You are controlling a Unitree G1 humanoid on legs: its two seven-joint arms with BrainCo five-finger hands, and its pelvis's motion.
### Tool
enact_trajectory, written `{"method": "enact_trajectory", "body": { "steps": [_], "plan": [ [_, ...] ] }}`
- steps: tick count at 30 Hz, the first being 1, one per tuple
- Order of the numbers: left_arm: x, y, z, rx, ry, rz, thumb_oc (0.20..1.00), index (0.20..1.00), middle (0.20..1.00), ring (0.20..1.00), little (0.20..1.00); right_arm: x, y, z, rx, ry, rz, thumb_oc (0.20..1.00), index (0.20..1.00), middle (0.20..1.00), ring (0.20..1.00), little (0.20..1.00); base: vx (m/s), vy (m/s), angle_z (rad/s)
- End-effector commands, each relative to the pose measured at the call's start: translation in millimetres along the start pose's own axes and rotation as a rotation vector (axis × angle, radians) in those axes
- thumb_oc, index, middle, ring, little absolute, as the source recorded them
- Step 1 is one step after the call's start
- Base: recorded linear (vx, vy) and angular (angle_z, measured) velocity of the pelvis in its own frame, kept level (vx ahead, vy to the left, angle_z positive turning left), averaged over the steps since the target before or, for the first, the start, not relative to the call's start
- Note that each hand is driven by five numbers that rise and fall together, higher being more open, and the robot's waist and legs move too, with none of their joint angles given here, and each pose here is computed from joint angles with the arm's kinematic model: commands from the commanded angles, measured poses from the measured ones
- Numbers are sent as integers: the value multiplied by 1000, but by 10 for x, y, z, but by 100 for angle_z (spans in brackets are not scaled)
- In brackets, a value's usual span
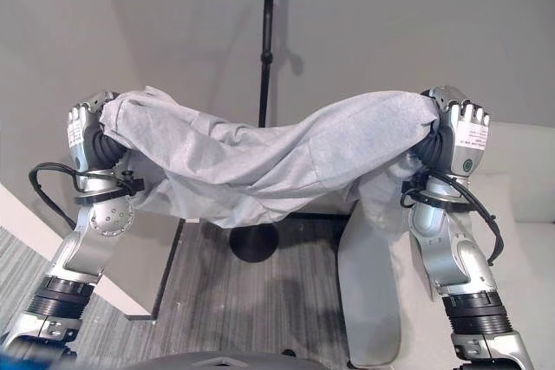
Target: Hang the clothes on the sofa on the clothes rack.
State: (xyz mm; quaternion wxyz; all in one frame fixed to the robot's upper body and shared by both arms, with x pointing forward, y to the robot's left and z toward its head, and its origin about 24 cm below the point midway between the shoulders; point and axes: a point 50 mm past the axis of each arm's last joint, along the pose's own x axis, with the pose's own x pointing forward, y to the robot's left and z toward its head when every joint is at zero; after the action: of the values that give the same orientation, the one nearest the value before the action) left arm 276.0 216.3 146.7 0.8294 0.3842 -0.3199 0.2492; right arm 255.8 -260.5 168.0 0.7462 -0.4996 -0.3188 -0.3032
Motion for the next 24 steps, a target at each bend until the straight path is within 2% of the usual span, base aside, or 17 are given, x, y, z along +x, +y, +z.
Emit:
{"method": "enact_trajectory", "body": {
  "steps": [1, 5, 9, 16, 19, 24],
  "plan": [
    [107, 89, 89, 8, -93, 26, 200, 200, 200, 200, 200, 288, -286, 3, -39, -81, -163, 200, 200, 200, 200, 200, 33, -94, -2],
    [254, 133, 133, 74, -168, 45, 200, 200, 200, 200, 200, 419, -384, -6, -59, -107, -220, 200, 200, 200, 200, 200, 59, -113, 9],
    [627, 228, 261, 179, -287, 133, 200, 200, 200, 200, 200, 675, -508, -38, -99, -128, -285, 200, 200, 200, 200, 200, 46, -20, 19],
    [1006, 263, 262, 277, -317, 162, 200, 200, 200, 200, 200, 964, -370, -173, -96, -52, -255, 200, 200, 200, 200, 200, 119, 52, 3],
    [1058, 295, 283, 311, -343, 151, 200, 200, 200, 200, 200, 967, -320, -231, -99, -14, -226, 200, 200, 200, 200, 200, 239, 74, -41],
    [948, 301, 179, 338, -324, 110, 200, 200, 200, 200, 200, 872, -263, -227, -108, -17, -175, 200, 200, 200, 200, 200, 265, 105, -61]
  ]
}}
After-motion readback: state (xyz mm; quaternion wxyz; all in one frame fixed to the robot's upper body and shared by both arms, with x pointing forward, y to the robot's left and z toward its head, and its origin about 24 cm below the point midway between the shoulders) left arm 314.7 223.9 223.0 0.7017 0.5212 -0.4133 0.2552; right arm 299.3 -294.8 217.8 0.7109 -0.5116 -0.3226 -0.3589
